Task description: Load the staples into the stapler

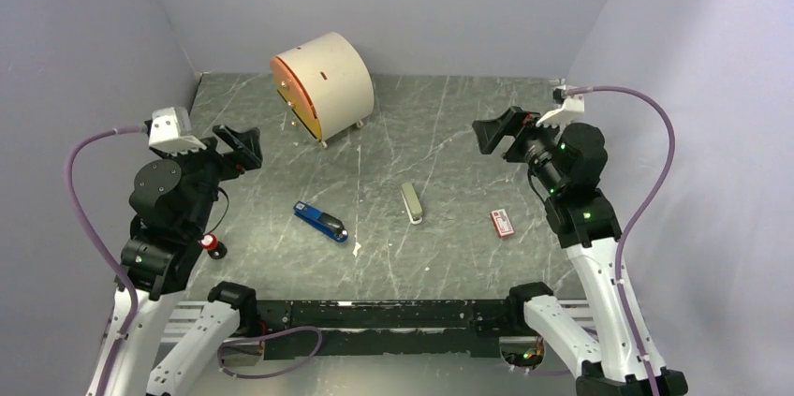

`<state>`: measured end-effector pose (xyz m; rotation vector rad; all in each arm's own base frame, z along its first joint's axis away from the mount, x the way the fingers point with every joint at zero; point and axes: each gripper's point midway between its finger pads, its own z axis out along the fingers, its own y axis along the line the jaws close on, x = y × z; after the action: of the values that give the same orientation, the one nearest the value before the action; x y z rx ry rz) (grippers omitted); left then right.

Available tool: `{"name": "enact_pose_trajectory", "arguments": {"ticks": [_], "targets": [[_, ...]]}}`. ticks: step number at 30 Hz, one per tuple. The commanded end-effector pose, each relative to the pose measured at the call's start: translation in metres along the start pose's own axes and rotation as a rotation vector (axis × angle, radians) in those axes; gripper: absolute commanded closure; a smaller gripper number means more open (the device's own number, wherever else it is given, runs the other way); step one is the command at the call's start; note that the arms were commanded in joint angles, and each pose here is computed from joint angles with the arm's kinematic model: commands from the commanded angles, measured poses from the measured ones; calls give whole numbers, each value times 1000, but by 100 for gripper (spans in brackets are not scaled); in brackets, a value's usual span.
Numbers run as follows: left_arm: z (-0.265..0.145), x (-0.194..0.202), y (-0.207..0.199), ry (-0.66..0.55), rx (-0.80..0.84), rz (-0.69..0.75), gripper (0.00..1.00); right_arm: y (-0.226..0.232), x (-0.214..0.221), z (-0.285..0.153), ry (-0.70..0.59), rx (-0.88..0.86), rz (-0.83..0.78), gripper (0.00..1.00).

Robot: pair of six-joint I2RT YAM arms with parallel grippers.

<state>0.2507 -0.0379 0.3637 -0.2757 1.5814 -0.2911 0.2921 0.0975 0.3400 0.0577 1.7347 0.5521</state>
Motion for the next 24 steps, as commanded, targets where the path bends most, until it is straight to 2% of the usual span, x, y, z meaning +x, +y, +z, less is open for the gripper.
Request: {"name": "enact_pose_trajectory", "arguments": {"ticks": [1,8,13,15,17,20,24], "targets": [[0,10,12,16,-59,-47,3,6,0,-1,38,-28,7,0],[-7,61,1,142,36,-161,4,44,45,8,122,-318,90,0],[-17,82,8,186,15,-202,4,47,84,8,227,-341,99,0],[-21,87,15,195,-17,-206,3,45,102,9,272,-305,82,0],[-20,82,14,174,2,-172,3,36,125,13,329,-194,48,0],[-11,60,-7,120,107,-116,3,26,161,9,445,-23,-30,0],[2,56,-45,146,292,-89,3,7,194,7,510,109,-90,0]]}}
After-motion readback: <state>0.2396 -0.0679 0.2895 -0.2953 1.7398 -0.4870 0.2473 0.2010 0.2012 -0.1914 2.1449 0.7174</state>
